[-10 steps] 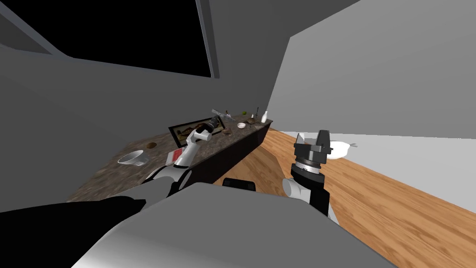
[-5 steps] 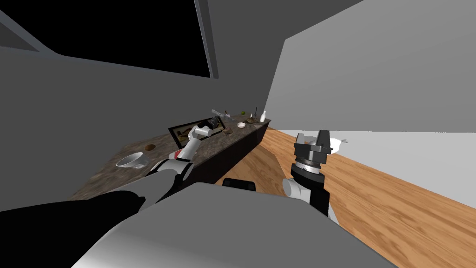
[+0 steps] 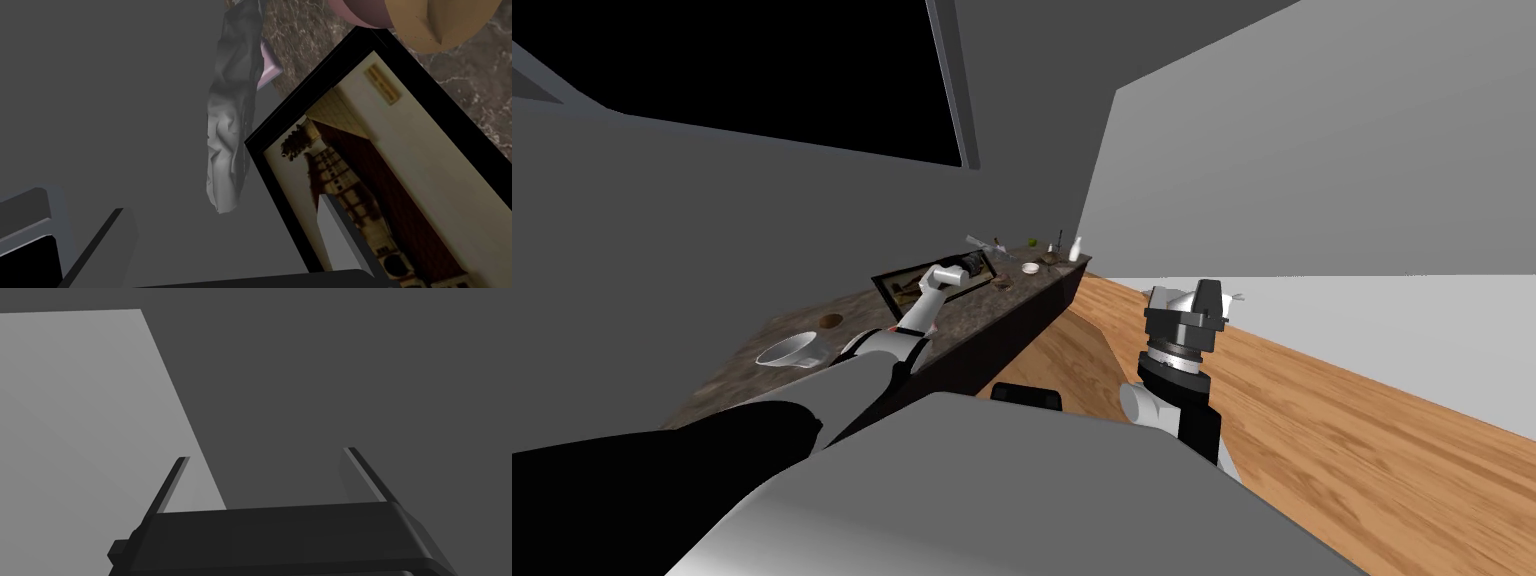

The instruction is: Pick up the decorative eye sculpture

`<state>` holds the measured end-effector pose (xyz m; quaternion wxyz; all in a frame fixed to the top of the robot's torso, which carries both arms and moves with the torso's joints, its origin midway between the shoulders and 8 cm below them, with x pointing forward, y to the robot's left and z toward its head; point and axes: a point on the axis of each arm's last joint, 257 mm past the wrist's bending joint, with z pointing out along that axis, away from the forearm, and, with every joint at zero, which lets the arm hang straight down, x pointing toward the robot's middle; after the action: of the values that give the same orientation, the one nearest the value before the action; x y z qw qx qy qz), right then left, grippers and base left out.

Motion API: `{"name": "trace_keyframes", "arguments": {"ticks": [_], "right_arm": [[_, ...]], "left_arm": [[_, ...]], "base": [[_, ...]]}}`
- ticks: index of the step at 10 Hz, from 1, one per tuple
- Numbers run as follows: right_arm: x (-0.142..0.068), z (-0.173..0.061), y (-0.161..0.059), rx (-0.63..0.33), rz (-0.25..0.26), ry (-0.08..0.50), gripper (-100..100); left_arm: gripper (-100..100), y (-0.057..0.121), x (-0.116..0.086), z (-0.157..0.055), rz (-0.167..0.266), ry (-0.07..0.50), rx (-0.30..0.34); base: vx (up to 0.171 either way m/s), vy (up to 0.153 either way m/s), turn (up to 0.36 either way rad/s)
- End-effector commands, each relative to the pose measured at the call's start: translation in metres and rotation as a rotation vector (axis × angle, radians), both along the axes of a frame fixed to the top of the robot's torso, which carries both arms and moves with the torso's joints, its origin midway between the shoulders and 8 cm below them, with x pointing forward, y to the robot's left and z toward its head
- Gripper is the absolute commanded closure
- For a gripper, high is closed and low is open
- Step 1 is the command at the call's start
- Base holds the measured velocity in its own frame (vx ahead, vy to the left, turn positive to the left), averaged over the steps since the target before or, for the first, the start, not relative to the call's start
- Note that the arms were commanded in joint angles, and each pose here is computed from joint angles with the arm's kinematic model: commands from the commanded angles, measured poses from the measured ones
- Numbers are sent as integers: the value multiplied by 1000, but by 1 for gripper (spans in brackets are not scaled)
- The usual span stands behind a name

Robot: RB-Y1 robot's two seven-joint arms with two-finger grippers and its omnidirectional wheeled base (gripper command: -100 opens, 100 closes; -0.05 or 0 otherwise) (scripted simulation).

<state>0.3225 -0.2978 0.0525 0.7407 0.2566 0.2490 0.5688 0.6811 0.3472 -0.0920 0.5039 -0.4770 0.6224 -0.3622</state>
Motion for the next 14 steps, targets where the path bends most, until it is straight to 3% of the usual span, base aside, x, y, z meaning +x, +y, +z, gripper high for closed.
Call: {"name": "trace_keyframes", "arguments": {"ticks": [1,2,3,6,9,10,11,14], "right_arm": [[0,0,0,0,0,0,0],[0,0,0,0,0,0,0],[0,0,0,0,0,0,0],[0,0,0,0,0,0,0],[0,0,0,0,0,0,0],[0,0,0,0,0,0,0],[0,0,0,0,0,0,0],[0,0,0,0,0,0,0]], "left_arm": [[-100,0,6,-4,5,50,-32],[-100,7,5,-17,20,82,-36],[-100,7,5,-17,20,82,-36],[-100,0,12,-23,20,168,-93],[-100,6,11,-50,44,255,-131],[-100,-2,13,-48,33,286,-157],[-100,4,10,-60,48,309,-163],[-100,-7,7,-77,47,402,-220]], "base": [[-40,96,-101],[-31,75,-73],[-10,24,2],[-21,58,-100],[-22,63,-82],[-16,63,-83],[-12,60,-72],[-6,52,-92]]}}
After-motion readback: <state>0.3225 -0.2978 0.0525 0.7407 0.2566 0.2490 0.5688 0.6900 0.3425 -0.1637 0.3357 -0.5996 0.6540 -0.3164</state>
